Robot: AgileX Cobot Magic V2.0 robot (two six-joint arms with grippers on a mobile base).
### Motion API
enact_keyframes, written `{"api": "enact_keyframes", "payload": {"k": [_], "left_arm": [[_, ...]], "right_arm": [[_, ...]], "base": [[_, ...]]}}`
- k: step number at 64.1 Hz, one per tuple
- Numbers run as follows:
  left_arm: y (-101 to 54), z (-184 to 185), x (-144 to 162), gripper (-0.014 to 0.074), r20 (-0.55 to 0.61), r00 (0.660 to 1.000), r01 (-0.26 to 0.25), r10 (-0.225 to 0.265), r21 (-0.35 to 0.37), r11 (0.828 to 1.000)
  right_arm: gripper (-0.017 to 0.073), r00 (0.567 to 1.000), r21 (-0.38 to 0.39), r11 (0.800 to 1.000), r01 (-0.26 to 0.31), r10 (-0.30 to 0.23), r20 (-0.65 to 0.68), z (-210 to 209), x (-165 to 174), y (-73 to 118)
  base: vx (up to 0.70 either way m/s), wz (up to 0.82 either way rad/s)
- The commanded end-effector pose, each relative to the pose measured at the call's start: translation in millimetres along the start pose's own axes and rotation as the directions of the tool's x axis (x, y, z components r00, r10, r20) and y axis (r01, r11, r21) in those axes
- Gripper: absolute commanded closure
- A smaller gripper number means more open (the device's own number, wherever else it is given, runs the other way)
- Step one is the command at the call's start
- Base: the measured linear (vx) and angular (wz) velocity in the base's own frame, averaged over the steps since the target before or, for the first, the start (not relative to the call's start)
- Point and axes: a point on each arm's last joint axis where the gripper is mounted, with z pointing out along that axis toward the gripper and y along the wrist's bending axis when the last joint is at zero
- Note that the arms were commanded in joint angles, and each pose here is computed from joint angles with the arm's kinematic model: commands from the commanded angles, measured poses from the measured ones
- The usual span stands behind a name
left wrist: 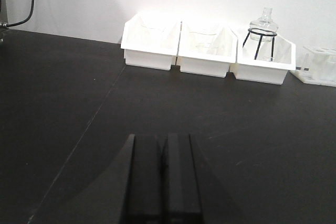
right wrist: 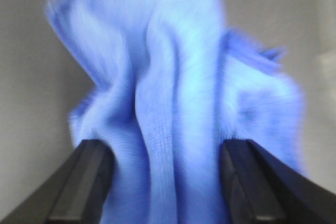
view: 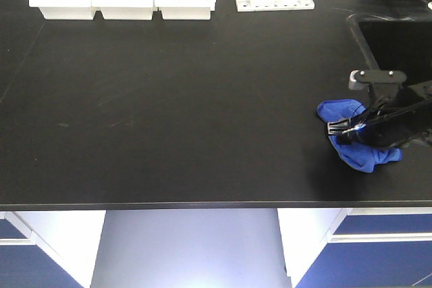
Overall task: Wipe right workspace with blue cloth
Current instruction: 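Lift the blue cloth up with the right gripper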
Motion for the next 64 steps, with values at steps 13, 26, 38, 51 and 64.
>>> {"api": "enact_keyframes", "payload": {"k": [13,26,38,51,64], "left_arm": [[-0.1,0,3,0.0599,0.063,0.998,0.014,-0.015,0.013,1.0],[-0.1,0,3,0.0599,0.063,0.998,0.014,-0.015,0.013,1.0],[-0.1,0,3,0.0599,0.063,0.998,0.014,-0.015,0.013,1.0],[-0.1,0,3,0.0599,0.063,0.998,0.014,-0.015,0.013,1.0],[-0.1,0,3,0.0599,0.063,0.998,0.014,-0.015,0.013,1.0]], "right_arm": [[0.0422,0.991,-0.013,0.999,0.05,-0.048,0.124,-11,-18,0.3],[0.0571,0.968,-0.014,0.995,0.099,-0.093,0.234,-37,-29,1.2],[0.0567,0.941,-0.014,0.998,0.068,-0.059,0.333,-89,-33,-2.5],[0.0567,0.882,-0.022,0.999,0.035,-0.021,0.47,-158,-27,-8.2],[0.0567,0.875,-0.055,0.998,-0.02,0.044,0.482,-207,-2,-13.4]], "base": [[0.0,0.0],[0.0,0.0],[0.0,0.0],[0.0,0.0],[0.0,0.0]]}}
